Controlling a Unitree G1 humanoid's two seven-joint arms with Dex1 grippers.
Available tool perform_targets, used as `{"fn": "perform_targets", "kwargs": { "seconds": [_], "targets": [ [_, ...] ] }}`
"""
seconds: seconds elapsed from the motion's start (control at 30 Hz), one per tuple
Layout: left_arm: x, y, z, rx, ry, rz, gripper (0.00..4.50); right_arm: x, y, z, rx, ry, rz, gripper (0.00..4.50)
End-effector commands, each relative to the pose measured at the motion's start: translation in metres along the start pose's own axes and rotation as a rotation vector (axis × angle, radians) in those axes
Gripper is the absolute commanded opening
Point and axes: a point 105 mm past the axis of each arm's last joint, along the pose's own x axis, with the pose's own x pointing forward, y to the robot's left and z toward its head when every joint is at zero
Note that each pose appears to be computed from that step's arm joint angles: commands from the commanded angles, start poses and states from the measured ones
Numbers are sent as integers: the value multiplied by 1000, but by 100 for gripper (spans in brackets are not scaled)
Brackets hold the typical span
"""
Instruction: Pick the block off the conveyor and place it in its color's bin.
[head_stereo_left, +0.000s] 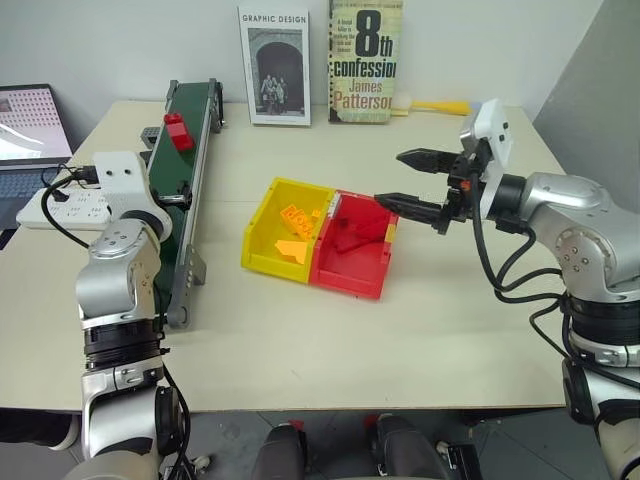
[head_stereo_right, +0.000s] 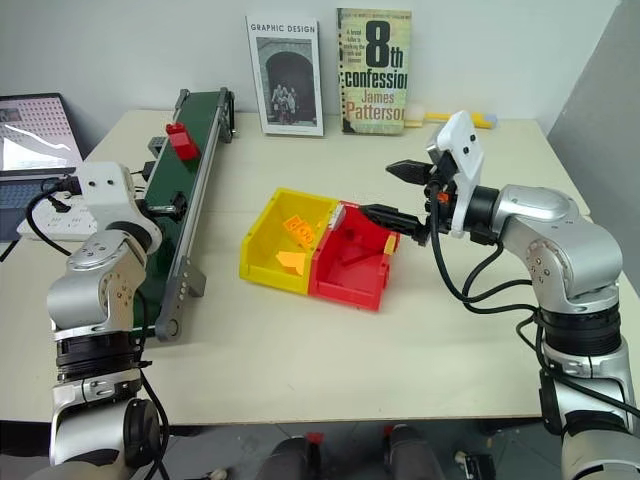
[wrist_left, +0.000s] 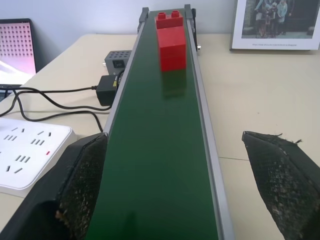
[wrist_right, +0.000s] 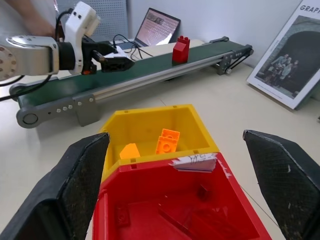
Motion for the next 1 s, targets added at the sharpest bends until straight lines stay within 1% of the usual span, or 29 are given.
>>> {"fn": "perform_targets", "kwargs": {
  "seconds": [0.03,0.67,0.83,0.9,0.93,1.0],
  "targets": [
    [1,3,18,11,-58,17,449,-2,13,20,-65,-38,46,450],
    [8,7,15,19,-50,35,449,-4,19,19,-38,-33,46,450],
    [9,8,11,-20,-39,36,449,-5,19,20,-35,-32,43,450],
    [8,7,10,-80,-44,27,412,-5,19,20,-35,-30,46,450],
    [8,7,10,-99,-47,22,407,-5,19,20,-35,-29,47,450],
    [7,4,6,-141,-25,7,365,-4,21,21,-36,-31,55,450]
  ]
}}
